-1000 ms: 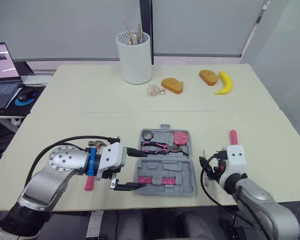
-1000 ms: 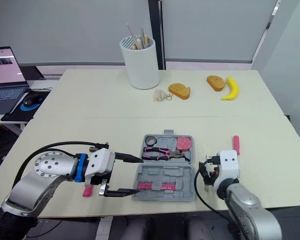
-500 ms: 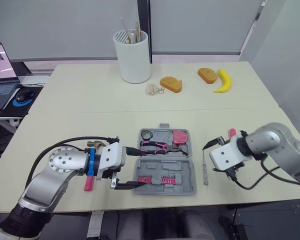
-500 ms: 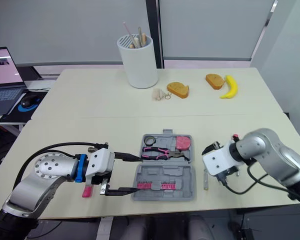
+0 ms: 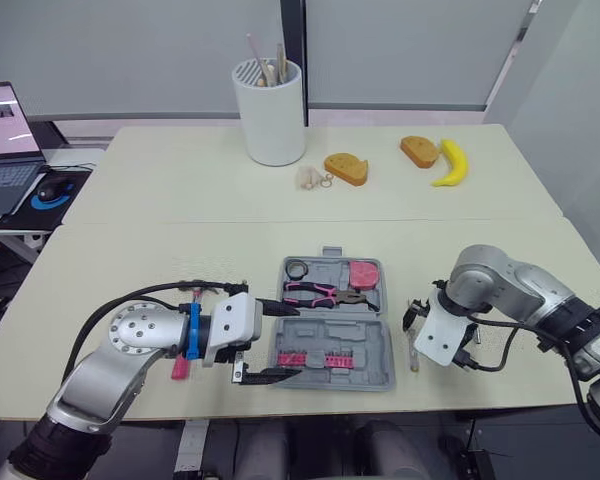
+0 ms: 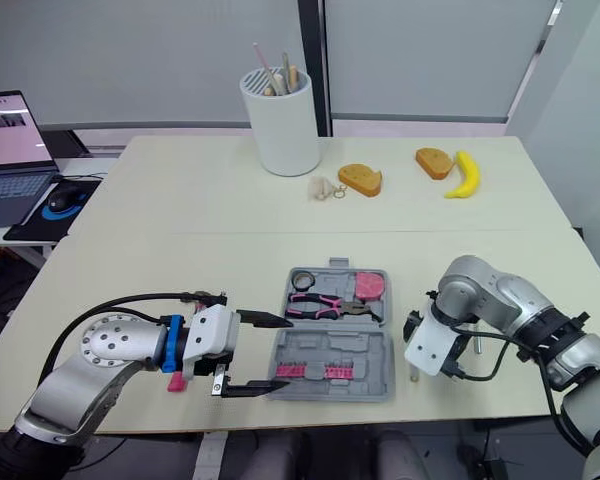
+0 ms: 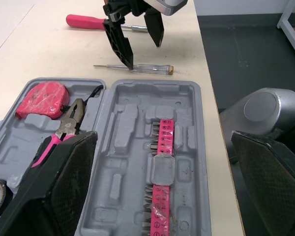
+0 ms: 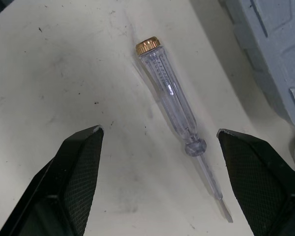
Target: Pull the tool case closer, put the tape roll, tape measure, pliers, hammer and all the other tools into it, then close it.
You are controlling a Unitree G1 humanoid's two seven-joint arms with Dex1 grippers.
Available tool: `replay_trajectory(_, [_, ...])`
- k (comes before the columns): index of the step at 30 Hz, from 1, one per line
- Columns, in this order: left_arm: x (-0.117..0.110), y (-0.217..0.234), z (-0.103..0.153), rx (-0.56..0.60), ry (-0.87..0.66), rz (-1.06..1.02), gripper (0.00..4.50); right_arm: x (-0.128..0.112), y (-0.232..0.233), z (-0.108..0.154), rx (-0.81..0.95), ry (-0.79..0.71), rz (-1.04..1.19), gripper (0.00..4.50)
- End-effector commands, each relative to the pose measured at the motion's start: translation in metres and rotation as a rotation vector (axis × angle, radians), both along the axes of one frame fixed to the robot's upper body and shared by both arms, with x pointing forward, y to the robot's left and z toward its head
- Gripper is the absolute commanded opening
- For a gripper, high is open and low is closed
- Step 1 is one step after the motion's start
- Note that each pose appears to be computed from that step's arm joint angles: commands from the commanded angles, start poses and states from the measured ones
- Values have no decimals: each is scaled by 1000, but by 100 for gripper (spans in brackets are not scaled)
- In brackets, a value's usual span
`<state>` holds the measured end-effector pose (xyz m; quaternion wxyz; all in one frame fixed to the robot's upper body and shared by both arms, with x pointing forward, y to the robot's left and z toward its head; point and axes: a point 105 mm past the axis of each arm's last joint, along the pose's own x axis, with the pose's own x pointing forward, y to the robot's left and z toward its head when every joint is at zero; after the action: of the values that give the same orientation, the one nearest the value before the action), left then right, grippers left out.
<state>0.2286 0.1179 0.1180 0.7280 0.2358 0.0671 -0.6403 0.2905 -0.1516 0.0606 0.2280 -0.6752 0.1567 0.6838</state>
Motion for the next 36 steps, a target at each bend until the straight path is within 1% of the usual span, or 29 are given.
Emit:
replay_trajectory(1, [-4, -6, 5, -8, -33, -24, 450, 9, 5, 3, -6, -37, 35, 393])
replay_trajectory(5, [-3, -8, 5, -10, -37, -23, 450, 14, 5, -1, -29, -30, 36, 393])
replay_trajectory(6, [-2, -8, 5, -11, -38, -23, 450, 15, 4, -2, -37, -25, 31, 376])
replay_trajectory(8, [-2, -9, 5, -12, -39, -22, 450, 16, 4, -4, -44, -19, 27, 332])
replay_trajectory(9, [-2, -9, 5, -12, -40, -22, 450, 16, 4, -4, -44, -19, 26, 296])
replay_trajectory(11, [-2, -9, 6, -14, -40, -20, 450, 16, 5, -7, -45, -14, 31, 239])
replay_trajectory(13, [-2, -9, 6, -16, -39, -15, 450, 15, 8, -9, -36, -13, 35, 199])
replay_trajectory(16, [-2, -10, 6, -16, -38, -14, 450, 15, 9, -9, -29, -18, 40, 126])
replay_trajectory(21, [1, -12, 7, -19, -40, -15, 450, 12, 11, -7, 2, -13, 12, 32])
replay_trajectory(25, [2, -12, 8, -19, -43, -18, 450, 9, 1, 4, 39, -22, -67, 32])
replay_trajectory(27, [3, -12, 8, -23, -44, -16, 450, 5, -5, 14, 68, -26, -122, 32])
replay_trajectory(29, [4, -12, 8, -27, -45, -15, 450, -5, -16, 28, 100, -22, -191, 32])
replay_trajectory(32, [6, -13, 8, -35, -49, -17, 450, -24, -27, 46, 175, 16, -342, 32])
replay_trajectory(36, [10, -16, 10, -56, -59, -23, 450, -40, -35, 61, 315, 98, -677, 32])
